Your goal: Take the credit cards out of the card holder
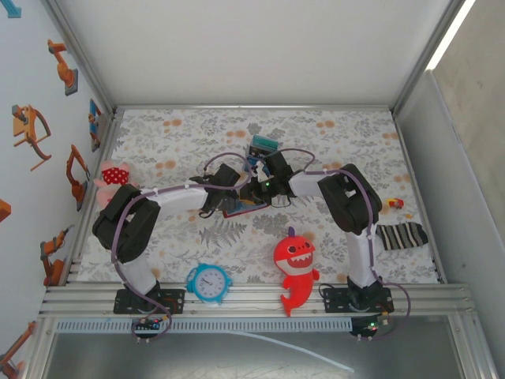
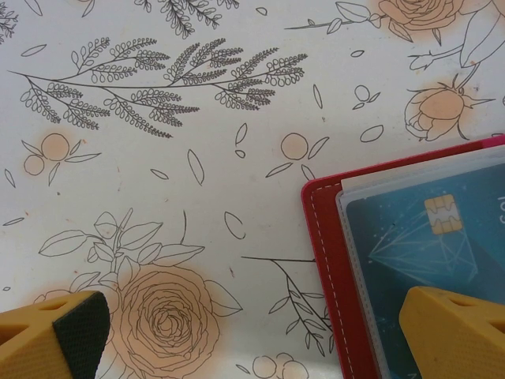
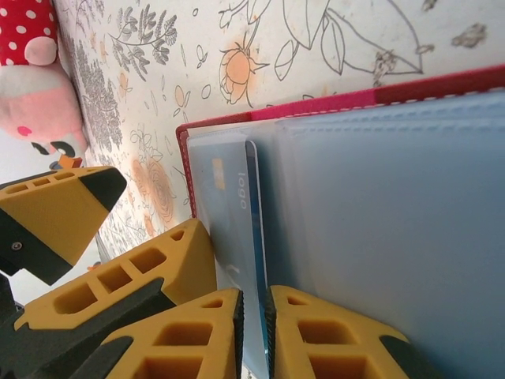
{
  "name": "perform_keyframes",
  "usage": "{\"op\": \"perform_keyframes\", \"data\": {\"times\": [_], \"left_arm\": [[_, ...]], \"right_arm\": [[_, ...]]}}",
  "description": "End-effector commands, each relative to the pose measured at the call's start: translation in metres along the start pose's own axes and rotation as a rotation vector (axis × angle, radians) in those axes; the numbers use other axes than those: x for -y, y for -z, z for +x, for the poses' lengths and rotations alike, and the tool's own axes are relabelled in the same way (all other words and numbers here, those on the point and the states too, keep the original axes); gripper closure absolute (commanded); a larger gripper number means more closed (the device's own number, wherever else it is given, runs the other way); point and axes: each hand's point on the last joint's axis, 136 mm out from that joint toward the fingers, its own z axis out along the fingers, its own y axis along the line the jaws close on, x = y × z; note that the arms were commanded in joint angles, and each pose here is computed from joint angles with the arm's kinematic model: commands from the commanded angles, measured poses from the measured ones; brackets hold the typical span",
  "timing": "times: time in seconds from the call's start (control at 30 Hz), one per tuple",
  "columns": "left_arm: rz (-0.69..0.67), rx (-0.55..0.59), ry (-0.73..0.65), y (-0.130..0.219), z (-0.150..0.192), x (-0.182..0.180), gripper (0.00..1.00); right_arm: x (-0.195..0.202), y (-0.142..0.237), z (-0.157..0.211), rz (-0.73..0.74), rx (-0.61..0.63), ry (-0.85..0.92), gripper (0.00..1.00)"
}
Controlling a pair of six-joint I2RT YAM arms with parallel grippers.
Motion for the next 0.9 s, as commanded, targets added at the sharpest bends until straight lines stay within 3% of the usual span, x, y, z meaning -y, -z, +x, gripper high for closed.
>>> {"op": "perform_keyframes", "data": {"times": [0.0,0.4,0.87], "left_arm": [[0.046,-0.117,-0.089,0.001,0.031,0.014,0.03],[0.09,-0.012,-0.009,0.037,0.007,0.006,0.03],[0.021,-0.077,-0.013,0.021,0.025,-0.013,0.03]], "right_arm": [[0.005,-0.01,0.011,0.008,-0.023,0.019,0.86],[0.017,0.003,0.011,0.13,0.026,0.028,0.86],[0.017,0.002,0.012,0.13,0.024,0.029,0.86]]}}
